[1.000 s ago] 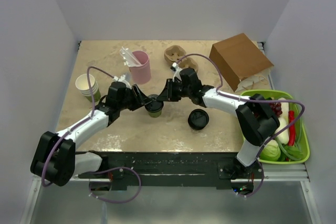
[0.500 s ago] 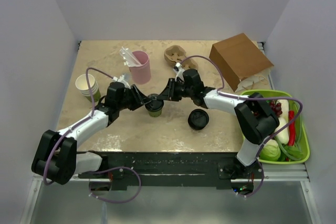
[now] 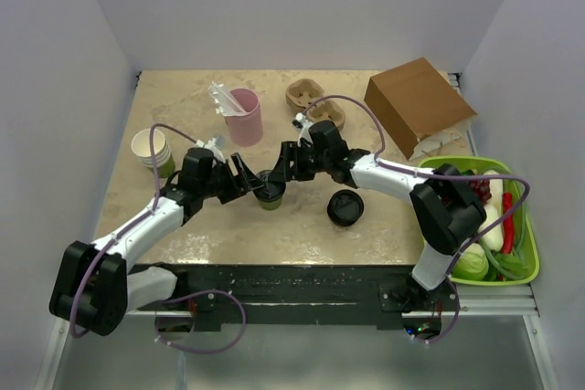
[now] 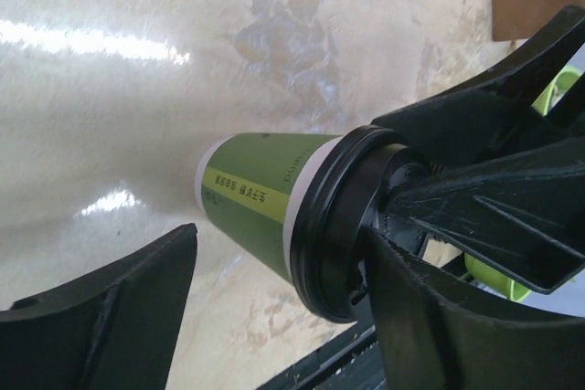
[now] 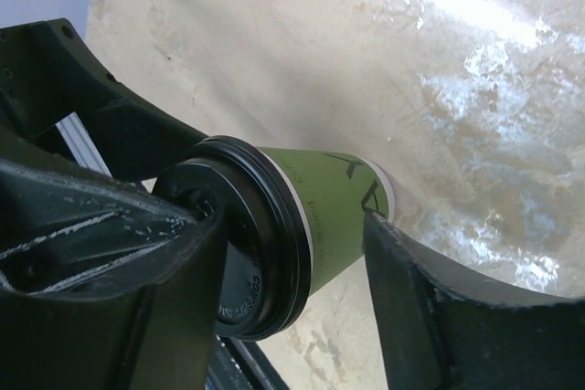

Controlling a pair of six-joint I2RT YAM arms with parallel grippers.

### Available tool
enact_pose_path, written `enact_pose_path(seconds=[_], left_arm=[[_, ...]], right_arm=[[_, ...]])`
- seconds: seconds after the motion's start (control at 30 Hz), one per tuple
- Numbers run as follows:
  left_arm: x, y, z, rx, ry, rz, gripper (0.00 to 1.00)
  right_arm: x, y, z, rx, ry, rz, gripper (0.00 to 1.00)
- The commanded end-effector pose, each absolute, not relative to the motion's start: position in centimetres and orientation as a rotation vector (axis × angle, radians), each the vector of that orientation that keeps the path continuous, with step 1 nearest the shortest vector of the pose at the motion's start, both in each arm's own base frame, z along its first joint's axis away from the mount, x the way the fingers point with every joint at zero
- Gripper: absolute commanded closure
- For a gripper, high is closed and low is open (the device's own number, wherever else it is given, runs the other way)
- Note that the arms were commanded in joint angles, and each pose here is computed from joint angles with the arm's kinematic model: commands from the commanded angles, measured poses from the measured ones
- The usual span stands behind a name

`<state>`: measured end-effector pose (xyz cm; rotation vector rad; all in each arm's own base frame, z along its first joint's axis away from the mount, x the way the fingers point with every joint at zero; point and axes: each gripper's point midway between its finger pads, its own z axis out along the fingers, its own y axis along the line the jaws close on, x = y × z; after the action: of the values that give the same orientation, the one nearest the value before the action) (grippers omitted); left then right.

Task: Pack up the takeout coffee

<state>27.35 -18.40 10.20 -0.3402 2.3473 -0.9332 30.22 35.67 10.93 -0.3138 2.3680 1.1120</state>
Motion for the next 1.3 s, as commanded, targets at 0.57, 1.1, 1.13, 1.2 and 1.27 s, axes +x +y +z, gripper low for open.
enact_pose_path(seconds=[0.57, 1.1, 1.13, 1.2, 1.27], left_arm=[[28.5, -18.5, 14.7, -0.197, 2.288, -0.899, 0.00], [28.1, -19.9, 9.9, -0.136, 2.406, -0.966, 0.25], [27.9, -19.8, 9.6, -0.147, 2.414, -0.958, 0.27], [27.4, -19.5, 8.9, -0.171, 2.432, -0.953, 0.31], [27.0, -19.5, 8.4, -0.190, 2.439, -0.962, 0.37]], right_arm=[[26.6, 33.5, 14.0, -0.246, 2.382, 1.138, 0.23], [26.7, 35.7, 11.0, -0.115, 2.430, 1.220, 0.35], [26.6, 35.7, 10.5, -0.113, 2.441, 1.222, 0.38], [26.4, 35.5, 9.9, -0.100, 2.455, 1.221, 0.48], [26.1, 35.2, 8.6, -0.088, 2.481, 1.200, 0.56]])
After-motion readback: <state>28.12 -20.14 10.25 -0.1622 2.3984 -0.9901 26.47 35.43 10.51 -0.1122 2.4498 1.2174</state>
